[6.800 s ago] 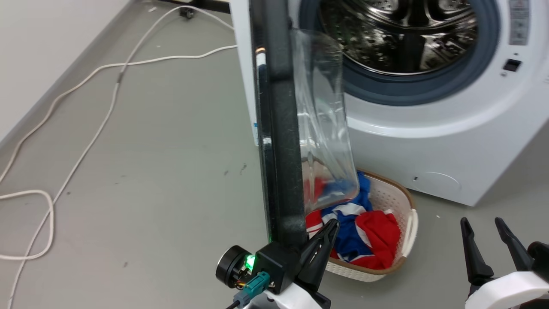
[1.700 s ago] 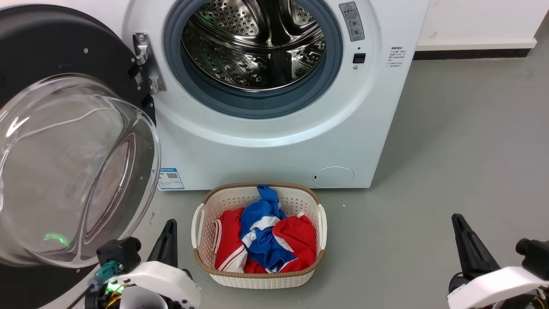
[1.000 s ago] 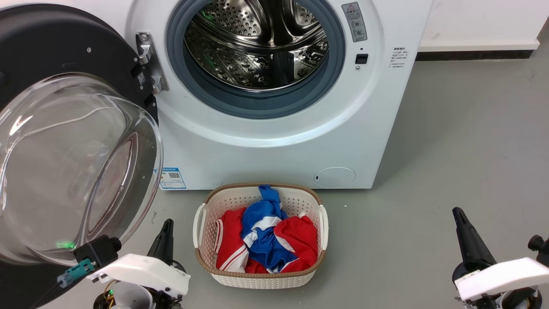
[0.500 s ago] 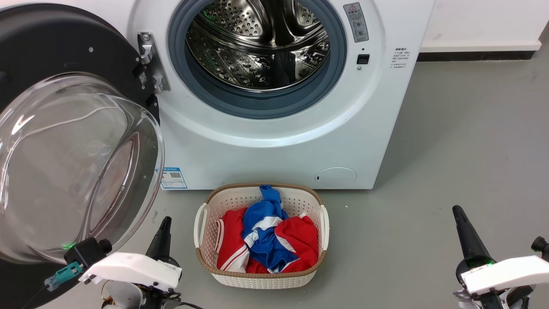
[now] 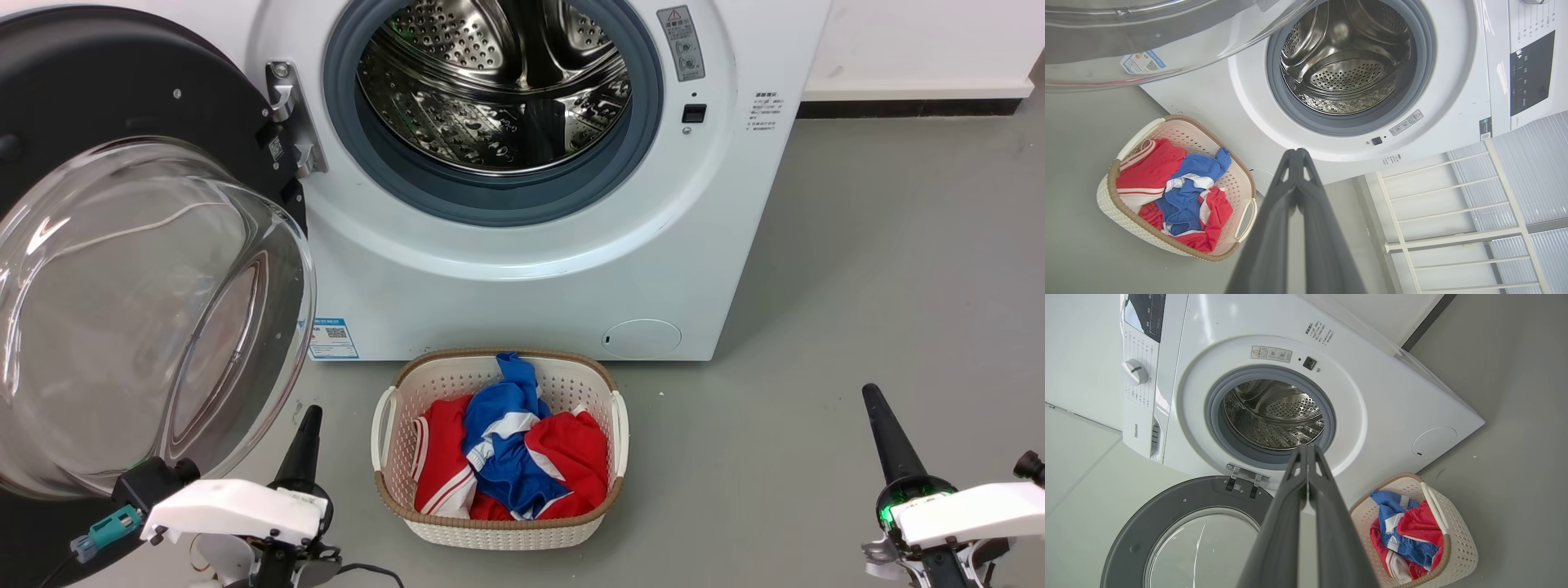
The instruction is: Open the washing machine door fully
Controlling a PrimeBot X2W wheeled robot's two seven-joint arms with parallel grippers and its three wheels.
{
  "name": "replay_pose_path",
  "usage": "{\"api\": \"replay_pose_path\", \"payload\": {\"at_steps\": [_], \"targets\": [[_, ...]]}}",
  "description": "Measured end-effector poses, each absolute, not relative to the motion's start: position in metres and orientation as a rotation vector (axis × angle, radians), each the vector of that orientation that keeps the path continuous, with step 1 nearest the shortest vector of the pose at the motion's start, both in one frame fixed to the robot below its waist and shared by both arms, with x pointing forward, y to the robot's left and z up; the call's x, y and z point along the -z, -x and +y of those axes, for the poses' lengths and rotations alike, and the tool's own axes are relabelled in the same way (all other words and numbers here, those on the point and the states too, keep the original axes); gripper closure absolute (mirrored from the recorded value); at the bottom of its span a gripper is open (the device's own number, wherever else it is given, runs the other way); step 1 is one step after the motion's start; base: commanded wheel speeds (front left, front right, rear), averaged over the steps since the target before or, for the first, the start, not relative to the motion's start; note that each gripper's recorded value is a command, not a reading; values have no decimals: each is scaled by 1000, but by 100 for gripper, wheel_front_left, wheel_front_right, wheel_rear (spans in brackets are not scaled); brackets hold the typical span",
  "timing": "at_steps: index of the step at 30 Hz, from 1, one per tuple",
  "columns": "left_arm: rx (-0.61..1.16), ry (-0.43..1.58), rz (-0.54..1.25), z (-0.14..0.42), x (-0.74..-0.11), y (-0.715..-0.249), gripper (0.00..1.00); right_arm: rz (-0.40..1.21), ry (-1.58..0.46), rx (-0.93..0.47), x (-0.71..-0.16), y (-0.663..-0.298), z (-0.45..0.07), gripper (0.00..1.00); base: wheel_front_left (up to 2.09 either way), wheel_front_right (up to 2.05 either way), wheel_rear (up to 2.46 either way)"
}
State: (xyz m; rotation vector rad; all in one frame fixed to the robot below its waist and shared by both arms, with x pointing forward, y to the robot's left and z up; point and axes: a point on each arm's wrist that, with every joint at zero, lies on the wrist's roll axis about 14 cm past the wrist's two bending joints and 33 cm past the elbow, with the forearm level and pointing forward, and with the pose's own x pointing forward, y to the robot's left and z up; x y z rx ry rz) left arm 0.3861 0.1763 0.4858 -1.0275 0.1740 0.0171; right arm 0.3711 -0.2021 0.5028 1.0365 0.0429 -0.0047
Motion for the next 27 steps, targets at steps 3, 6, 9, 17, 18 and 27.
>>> {"api": "replay_pose_path", "payload": {"at_steps": [3, 6, 9, 17, 18, 27], "targets": [[-16, 1061, 168, 177, -487, -387, 100, 42, -1072, 9, -502, -372, -202, 100, 0, 0, 0], [-17, 1094, 163, 178, -488, -387, 100, 37, -1101, 7, -503, -373, -202, 100, 0, 0, 0], [-17, 1126, 159, 179, -488, -387, 100, 41, -1134, 7, -502, -374, -202, 100, 0, 0, 0], [-19, 1209, 138, 182, -491, -387, 100, 32, -1212, 10, -503, -376, -202, 100, 0, 0, 0], [-18, 1218, 135, 182, -491, -387, 100, 34, -1221, 10, -502, -376, -202, 100, 0, 0, 0], [-17, 1302, 113, 186, -494, -388, 100, 29, -1302, 12, -502, -379, -202, 100, 0, 0, 0]]}}
